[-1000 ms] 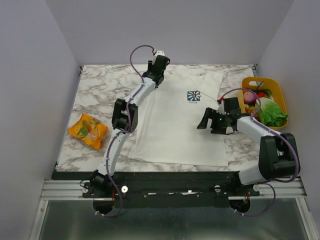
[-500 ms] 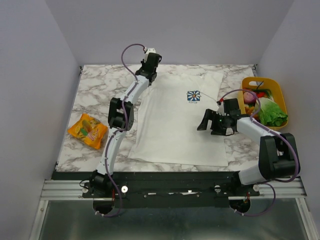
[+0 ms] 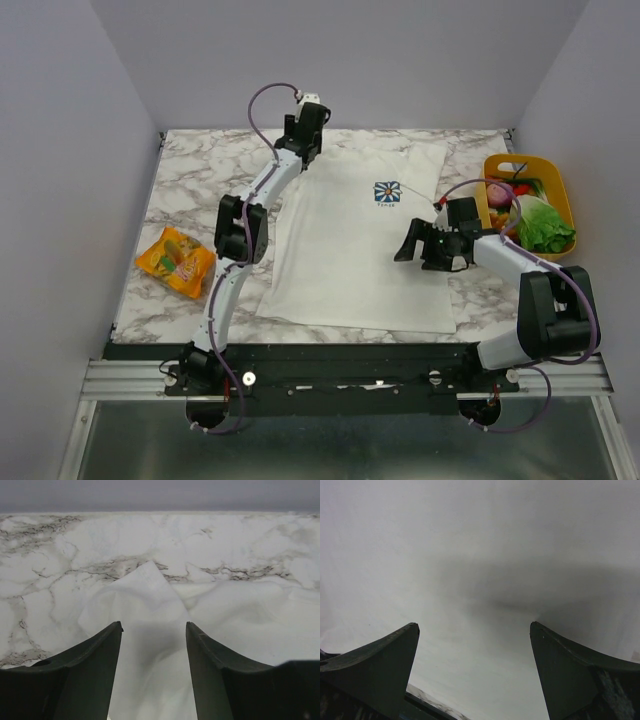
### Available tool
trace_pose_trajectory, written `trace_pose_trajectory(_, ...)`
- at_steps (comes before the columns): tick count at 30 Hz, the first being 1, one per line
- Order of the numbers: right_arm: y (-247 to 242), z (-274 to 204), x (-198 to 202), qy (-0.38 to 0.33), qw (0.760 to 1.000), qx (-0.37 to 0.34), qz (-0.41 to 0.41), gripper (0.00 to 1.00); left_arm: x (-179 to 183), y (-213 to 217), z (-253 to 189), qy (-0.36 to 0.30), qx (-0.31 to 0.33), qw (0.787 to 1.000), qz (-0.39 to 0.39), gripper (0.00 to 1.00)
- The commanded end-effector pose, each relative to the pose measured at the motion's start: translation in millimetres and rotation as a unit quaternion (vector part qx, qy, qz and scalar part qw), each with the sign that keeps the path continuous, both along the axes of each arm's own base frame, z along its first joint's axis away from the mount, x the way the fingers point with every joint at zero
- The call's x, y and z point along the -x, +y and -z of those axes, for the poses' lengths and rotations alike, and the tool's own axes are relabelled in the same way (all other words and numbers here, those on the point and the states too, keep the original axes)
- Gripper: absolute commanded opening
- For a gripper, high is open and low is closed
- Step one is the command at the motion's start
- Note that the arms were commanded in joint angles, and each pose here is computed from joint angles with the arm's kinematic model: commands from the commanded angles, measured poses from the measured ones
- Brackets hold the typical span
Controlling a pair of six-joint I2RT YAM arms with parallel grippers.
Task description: Pin the brooch onto the clothing
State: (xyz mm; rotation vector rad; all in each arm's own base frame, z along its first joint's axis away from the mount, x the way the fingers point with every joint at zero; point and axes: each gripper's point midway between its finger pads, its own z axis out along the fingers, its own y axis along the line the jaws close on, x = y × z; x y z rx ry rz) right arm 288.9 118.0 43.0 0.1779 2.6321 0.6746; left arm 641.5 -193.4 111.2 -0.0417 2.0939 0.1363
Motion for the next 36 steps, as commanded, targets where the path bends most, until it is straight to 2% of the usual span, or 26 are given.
trace_pose_trajectory(1, 0, 3, -1, -0.008, 1.000, 0.003, -0.006, 1.00, 13, -29, -65, -0.046, -0.027, 0.998, 0.020, 0.65)
trace_pose_trajectory(12, -1, 6, 2, -0.006, 1.000, 0.005, -0.006, 1.00, 12, -32, -3, 0.008, -0.057, 0.998, 0.026, 0.61)
trace_pose_trajectory(20, 0, 6, 2, -0.003, 1.000, 0.003, -0.008, 1.00, 25, -28, 39, 0.066, -0.076, 0.994, 0.038, 0.61)
trace_pose_trajectory(30, 3, 7, 4, 0.000, 1.000, -0.008, -0.010, 1.00, 33, -22, 51, 0.080, -0.085, 0.993, 0.030, 0.58)
trace_pose_trajectory(36, 3, 10, 5, 0.003, 1.000, -0.006, -0.010, 1.00, 37, -12, 48, 0.073, -0.092, 0.993, 0.010, 0.45)
